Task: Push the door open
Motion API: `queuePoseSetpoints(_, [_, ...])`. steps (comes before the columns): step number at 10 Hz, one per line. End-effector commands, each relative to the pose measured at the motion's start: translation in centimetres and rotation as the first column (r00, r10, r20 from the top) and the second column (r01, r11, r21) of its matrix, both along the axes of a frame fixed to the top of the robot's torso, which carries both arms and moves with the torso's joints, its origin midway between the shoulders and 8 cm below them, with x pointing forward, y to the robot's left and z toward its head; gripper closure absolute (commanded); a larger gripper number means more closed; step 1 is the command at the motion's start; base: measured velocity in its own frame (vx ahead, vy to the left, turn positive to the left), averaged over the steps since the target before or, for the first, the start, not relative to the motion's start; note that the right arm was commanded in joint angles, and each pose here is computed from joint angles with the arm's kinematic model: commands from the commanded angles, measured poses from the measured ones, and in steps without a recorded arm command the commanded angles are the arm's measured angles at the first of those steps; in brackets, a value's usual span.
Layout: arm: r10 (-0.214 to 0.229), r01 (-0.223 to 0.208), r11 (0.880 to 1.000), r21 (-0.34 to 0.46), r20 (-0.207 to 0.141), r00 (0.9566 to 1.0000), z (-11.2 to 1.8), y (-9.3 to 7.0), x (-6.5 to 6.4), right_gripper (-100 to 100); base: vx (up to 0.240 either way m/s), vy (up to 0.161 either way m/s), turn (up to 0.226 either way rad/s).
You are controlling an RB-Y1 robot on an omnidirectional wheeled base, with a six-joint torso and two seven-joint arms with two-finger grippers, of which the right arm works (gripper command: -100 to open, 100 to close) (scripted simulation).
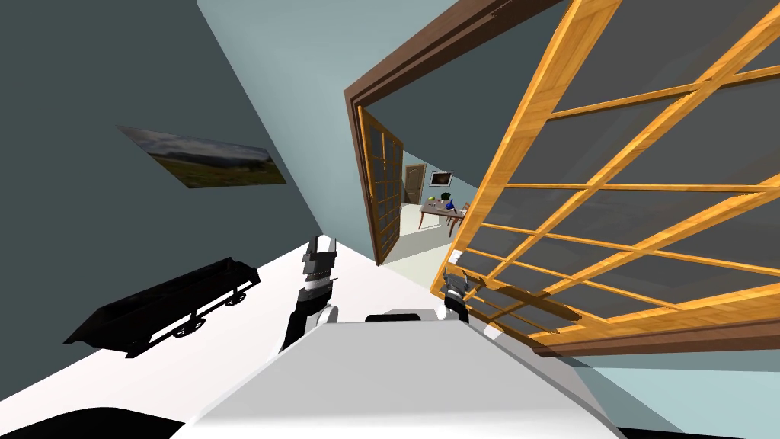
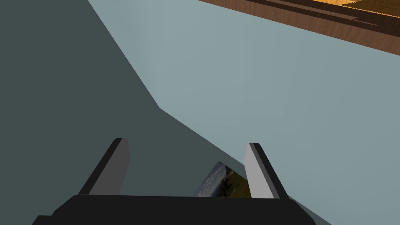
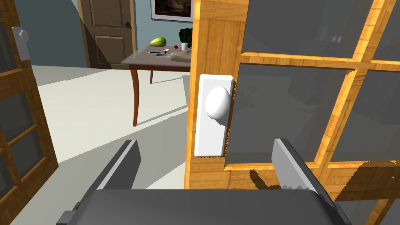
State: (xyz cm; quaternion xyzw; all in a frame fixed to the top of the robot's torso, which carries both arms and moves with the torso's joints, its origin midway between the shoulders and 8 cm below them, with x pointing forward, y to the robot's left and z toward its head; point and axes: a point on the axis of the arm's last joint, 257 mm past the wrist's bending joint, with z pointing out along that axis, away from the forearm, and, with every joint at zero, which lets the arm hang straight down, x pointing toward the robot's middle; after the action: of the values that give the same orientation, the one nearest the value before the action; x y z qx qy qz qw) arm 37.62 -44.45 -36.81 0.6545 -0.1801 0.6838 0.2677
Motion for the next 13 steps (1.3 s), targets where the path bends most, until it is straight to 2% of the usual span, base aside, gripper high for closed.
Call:
queuePoseSetpoints(1, [0.000,0.000,1.000,0.000,0.000,1.0000,0.0,0.0,0.0,-100,0.015,-0.017,-0.051])
queuePoseSetpoints(2, [0.000,0.000,1.000,0.000,0.000,1.0000,0.0,0.0,0.0,-100,0.017,-0.019,-0.058])
queuePoseSetpoints(3, [0.026,-0.026,0.999,0.024,-0.001,0.9997,-0.6,0.8,0.1,-100,0.000,0.000,0.000])
queuePoseSetpoints(12, [0.026,-0.026,0.999,0.024,-0.001,0.9997,-0.6,0.8,0.1,-100,0.003,-0.003,-0.009])
queuePoseSetpoints(13, [0.047,-0.047,0.998,0.042,-0.002,0.9989,-1.1,1.5,0.3,-100,0.003,-0.003,-0.011])
